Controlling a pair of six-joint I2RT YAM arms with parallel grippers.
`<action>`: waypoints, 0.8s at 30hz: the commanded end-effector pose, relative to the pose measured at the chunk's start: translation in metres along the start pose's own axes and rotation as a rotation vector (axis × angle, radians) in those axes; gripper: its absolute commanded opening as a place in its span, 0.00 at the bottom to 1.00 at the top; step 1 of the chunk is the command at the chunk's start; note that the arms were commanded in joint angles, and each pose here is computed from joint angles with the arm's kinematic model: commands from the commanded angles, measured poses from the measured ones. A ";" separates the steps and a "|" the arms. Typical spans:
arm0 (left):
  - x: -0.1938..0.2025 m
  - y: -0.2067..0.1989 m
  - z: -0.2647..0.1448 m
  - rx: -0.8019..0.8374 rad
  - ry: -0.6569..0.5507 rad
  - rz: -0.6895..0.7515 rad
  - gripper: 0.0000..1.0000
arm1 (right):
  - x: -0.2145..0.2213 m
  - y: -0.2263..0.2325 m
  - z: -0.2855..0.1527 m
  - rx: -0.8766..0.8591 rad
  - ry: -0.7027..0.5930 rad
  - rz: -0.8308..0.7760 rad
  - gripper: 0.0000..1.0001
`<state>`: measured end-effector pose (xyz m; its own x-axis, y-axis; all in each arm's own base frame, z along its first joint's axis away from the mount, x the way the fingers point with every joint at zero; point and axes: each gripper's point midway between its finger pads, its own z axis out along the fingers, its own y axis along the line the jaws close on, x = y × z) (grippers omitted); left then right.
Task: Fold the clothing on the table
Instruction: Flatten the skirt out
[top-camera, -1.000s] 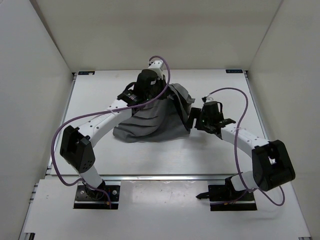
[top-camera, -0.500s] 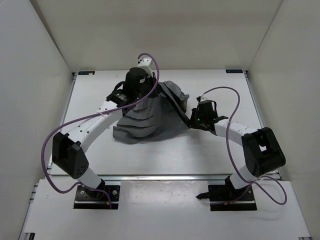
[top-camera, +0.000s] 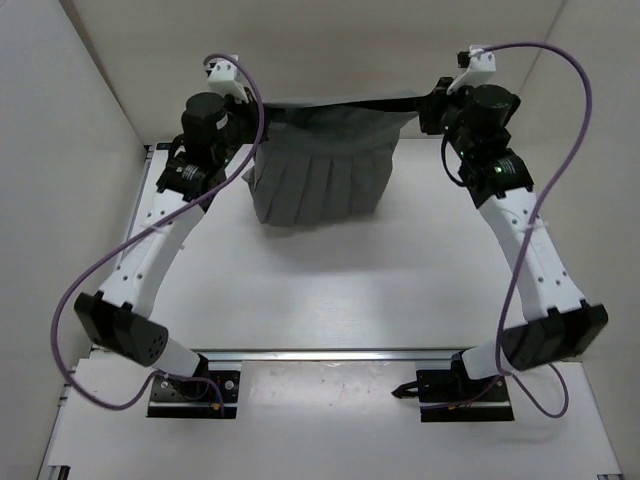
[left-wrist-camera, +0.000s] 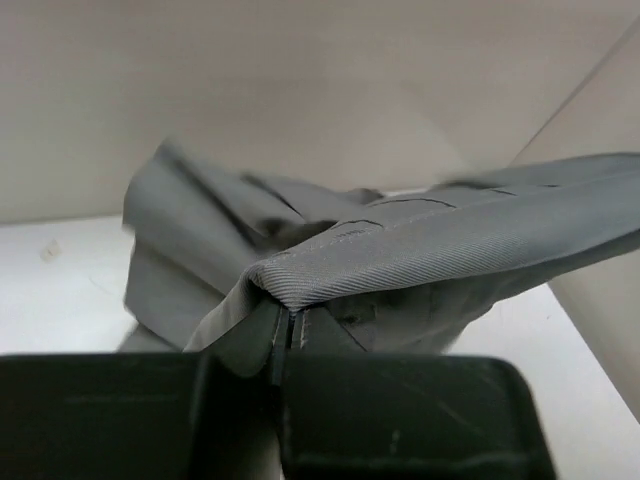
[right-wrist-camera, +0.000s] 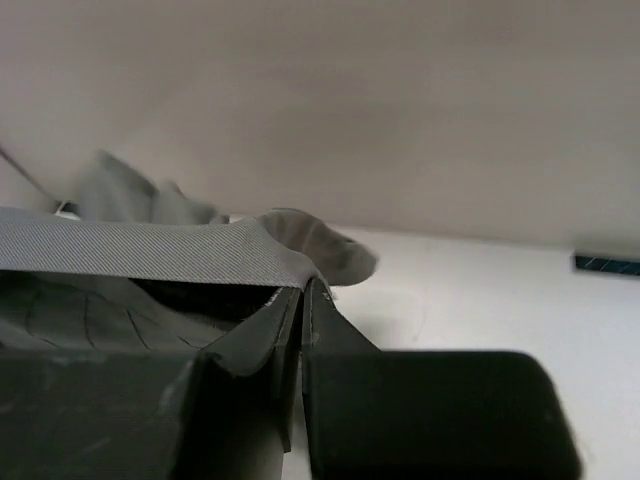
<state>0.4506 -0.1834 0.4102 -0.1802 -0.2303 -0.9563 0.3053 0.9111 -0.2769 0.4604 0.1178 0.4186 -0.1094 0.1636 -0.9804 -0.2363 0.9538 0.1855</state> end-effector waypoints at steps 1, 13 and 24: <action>-0.056 -0.008 -0.059 -0.040 -0.162 0.070 0.00 | -0.019 -0.006 -0.047 0.114 -0.009 -0.143 0.00; 0.052 0.023 -0.197 -0.122 0.061 -0.013 0.00 | 0.076 -0.021 -0.180 0.148 0.259 -0.061 0.00; 0.097 0.018 -0.037 -0.023 0.282 0.009 0.02 | 0.090 -0.025 -0.048 0.111 0.357 -0.165 0.00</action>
<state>0.3633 -0.1536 0.3356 -0.3850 -0.1509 -0.9105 0.2365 0.9375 -0.2554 0.3760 0.0927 0.3371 -0.4163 -0.0154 -0.9091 -0.1709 0.9834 0.0616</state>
